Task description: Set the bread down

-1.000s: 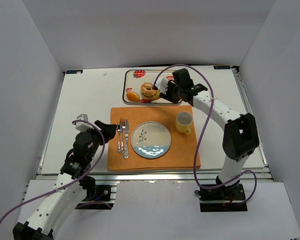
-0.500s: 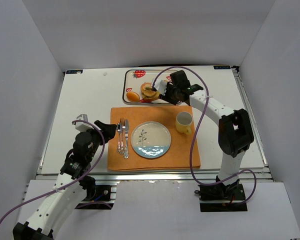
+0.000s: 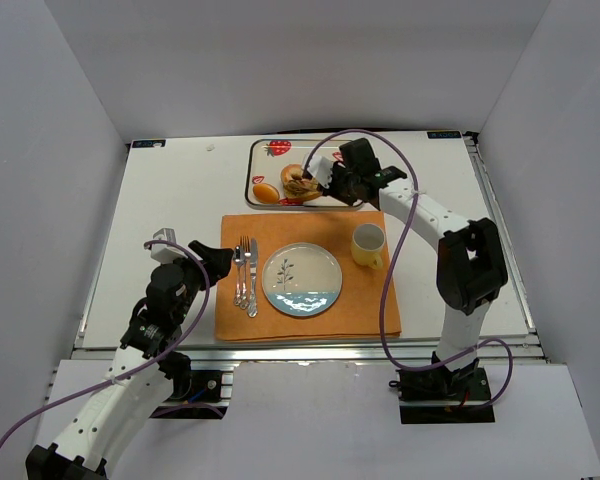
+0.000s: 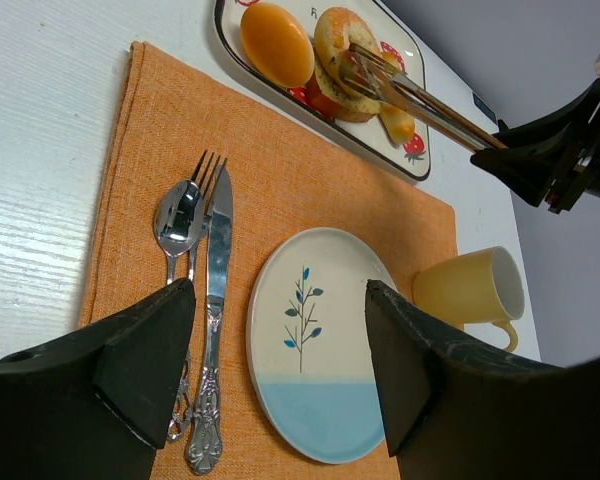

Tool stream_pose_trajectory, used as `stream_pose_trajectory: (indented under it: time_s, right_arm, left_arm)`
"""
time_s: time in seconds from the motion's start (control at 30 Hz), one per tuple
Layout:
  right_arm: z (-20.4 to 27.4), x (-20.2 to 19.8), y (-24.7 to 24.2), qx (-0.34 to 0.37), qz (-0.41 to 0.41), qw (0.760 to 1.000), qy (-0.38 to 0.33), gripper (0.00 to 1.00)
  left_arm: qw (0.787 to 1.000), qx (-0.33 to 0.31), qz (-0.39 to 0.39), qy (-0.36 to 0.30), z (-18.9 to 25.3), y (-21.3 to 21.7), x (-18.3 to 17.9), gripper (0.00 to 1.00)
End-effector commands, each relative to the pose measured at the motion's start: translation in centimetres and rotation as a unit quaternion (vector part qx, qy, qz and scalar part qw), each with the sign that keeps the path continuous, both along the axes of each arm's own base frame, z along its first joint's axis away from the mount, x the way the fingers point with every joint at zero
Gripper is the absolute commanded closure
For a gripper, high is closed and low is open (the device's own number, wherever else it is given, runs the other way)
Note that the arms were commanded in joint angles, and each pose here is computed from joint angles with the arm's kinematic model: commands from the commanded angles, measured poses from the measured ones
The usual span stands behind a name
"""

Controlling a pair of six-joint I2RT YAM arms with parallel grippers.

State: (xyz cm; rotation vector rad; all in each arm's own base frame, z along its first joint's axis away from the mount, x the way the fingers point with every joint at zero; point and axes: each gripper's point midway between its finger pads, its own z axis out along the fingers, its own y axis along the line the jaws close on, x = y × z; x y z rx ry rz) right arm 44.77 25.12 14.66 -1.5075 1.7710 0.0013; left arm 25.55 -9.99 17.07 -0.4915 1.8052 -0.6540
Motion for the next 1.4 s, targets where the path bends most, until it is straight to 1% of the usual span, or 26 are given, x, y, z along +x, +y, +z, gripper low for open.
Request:
stream_pose_trajectory:
  time_s: [0.0, 0.07, 0.1, 0.23, 0.3, 0.33, 0.37, 0.4, 0.47, 0.5, 0.53, 0.73, 0.83, 0.87, 0.97, 1.07, 1.17, 1.37]
  right_arm:
    - [6.5, -0.9, 0.8, 0.061, 0.010, 0.997, -0.043, 1.00]
    - [7.1, -2.2, 1.0, 0.076, 0.024, 0.996, -0.035, 1.00]
    - [8.4, -3.0, 0.9, 0.088, 0.031, 0.995, -0.041, 1.00]
    - [8.5, -8.0, 1.0, 0.114, 0.090, 0.989, 0.001, 1.00]
    - [7.8, -11.0, 0.5, 0.117, 0.119, 0.986, 0.023, 1.00]
    - [7.3, -12.6, 0.6, 0.117, 0.148, 0.981, 0.034, 1.00]
    - [7.7, -14.1, 0.2, 0.119, 0.163, 0.979, 0.031, 1.00]
    - [5.8, -15.7, -0.2, 0.110, 0.177, 0.977, 0.051, 1.00]
    - [5.3, -17.9, -0.8, 0.104, 0.207, 0.972, 0.049, 1.00]
    - [3.8, -19.2, -1.1, 0.093, 0.215, 0.970, 0.065, 0.99]
    - [3.6, -19.9, -1.4, 0.083, 0.223, 0.970, 0.060, 0.98]
    - [0.2, -22.1, -3.1, 0.054, 0.219, 0.970, 0.088, 0.93]
    - [-0.5, -22.6, -3.3, 0.048, 0.219, 0.970, 0.096, 0.85]
    - [-0.7, -22.8, -3.4, 0.047, 0.220, 0.970, 0.098, 0.78]
    - [-0.6, -23.1, -3.5, 0.046, 0.222, 0.969, 0.097, 0.67]
    - [0.2, -23.3, -3.5, 0.053, 0.227, 0.968, 0.091, 0.63]
    - [1.4, -23.5, -3.3, 0.062, 0.233, 0.967, 0.082, 0.60]
    - [3.3, -23.9, -3.1, 0.080, 0.236, 0.965, 0.075, 0.58]
  left_arm:
    - [1.000, -0.003, 0.007, -0.009, 0.9, 0.3, 0.0, 0.22]
    - [1.000, -0.003, 0.007, -0.010, 0.9, 0.3, 0.1, 0.22]
    - [1.000, -0.004, 0.008, -0.010, 0.9, 0.3, 0.1, 0.22]
    - [1.000, -0.005, 0.005, -0.011, 0.9, 0.1, 0.2, 0.22]
    - [1.000, -0.007, 0.005, -0.013, 1.0, 0.1, 0.2, 0.22]
    - [1.000, -0.007, 0.005, -0.013, 1.0, 0.1, 0.2, 0.22]
    - [1.000, -0.007, 0.004, -0.012, 0.9, 0.1, 0.2, 0.22]
    - [1.000, -0.009, 0.004, -0.013, 0.9, 0.0, 0.2, 0.22]
    - [1.000, -0.010, 0.004, -0.013, 0.8, 0.0, 0.2, 0.22]
    - [1.000, -0.011, 0.002, -0.013, 0.8, 0.0, 0.1, 0.22]
    - [1.000, -0.011, 0.002, -0.014, 0.8, 0.0, 0.2, 0.22]
    - [1.000, -0.010, 0.000, -0.013, 0.7, -0.2, 0.4, 0.22]
    - [1.000, -0.009, -0.001, -0.013, 0.8, -0.3, 0.5, 0.22]
    - [1.000, -0.010, -0.001, -0.013, 0.8, -0.3, 0.5, 0.22]
    - [1.000, -0.011, 0.000, -0.014, 0.7, -0.2, 0.5, 0.22]
    - [1.000, -0.012, 0.001, -0.013, 0.7, -0.2, 0.4, 0.22]
    - [1.000, -0.010, 0.002, -0.012, 0.6, -0.1, 0.5, 0.22]
    - [1.000, -0.012, 0.001, -0.013, 0.7, -0.3, 0.6, 0.22]
